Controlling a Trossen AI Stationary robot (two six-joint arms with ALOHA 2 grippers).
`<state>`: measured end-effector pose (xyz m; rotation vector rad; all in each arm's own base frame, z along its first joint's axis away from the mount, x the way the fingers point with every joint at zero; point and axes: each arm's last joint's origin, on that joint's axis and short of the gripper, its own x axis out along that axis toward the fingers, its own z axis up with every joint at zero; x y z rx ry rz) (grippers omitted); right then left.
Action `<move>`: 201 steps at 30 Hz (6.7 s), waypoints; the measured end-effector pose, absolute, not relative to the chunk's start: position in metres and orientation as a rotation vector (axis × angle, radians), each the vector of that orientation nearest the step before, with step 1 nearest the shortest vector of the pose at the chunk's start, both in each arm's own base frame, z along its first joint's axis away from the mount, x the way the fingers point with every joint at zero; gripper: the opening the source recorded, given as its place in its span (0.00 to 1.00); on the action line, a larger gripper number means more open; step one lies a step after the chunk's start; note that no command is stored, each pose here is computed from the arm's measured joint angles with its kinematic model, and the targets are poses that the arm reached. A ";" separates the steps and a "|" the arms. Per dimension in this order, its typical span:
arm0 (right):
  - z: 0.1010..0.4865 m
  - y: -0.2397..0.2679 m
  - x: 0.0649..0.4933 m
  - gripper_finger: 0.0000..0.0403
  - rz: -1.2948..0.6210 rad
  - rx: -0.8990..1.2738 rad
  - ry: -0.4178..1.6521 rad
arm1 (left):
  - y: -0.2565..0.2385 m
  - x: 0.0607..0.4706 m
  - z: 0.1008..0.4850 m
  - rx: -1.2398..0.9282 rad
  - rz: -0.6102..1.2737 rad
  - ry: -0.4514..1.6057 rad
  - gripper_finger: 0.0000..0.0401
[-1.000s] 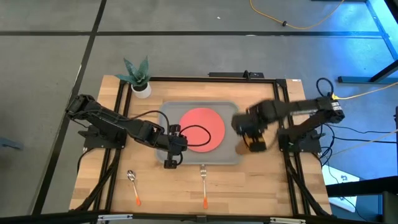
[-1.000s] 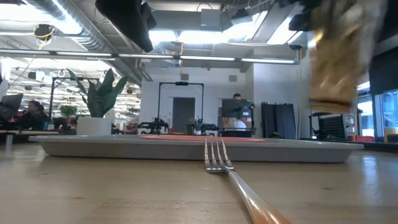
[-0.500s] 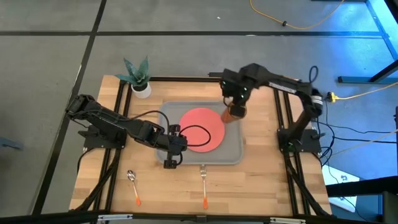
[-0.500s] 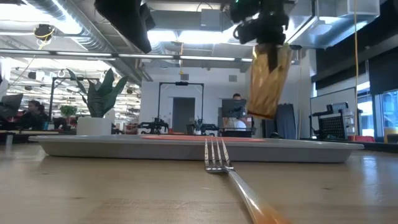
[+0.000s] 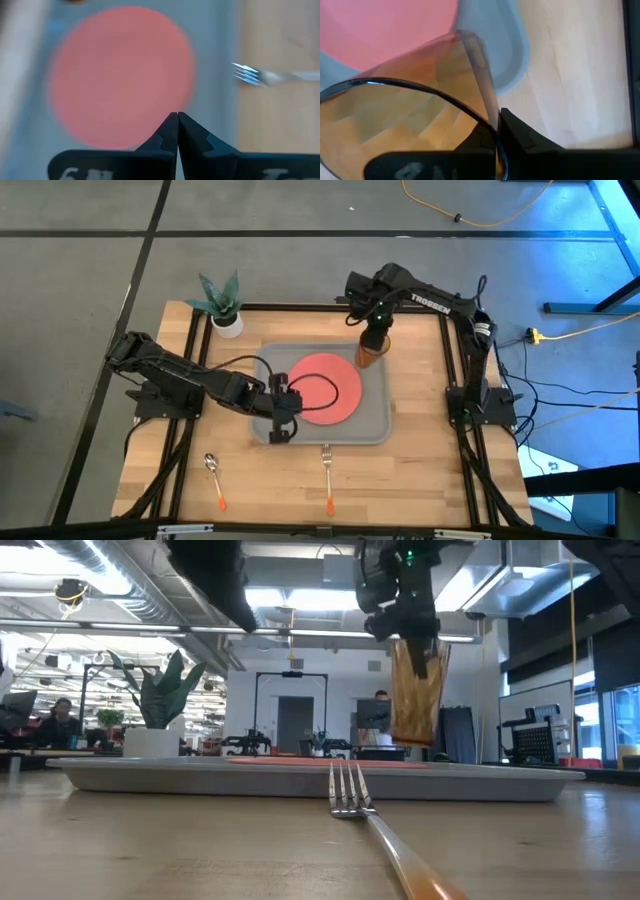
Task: Pick and place plate/cup/fork/spoon on tray
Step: Put the brown glass on the top right side of the gray tray, then put the spoon on the left side of the gray tray
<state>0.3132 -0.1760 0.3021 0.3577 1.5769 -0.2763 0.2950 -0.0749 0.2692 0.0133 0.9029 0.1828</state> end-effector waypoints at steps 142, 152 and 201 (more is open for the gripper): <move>0.434 -0.017 0.276 0.19 0.089 -0.039 1.130 | -0.183 0.198 0.229 -0.882 0.628 1.441 0.07; 0.435 0.000 0.277 0.19 0.110 -0.021 1.121 | -0.217 0.180 0.204 -0.980 0.850 1.493 0.15; 0.438 0.003 0.284 0.19 0.121 -0.039 1.044 | -0.248 0.162 0.150 -0.999 1.256 1.311 0.14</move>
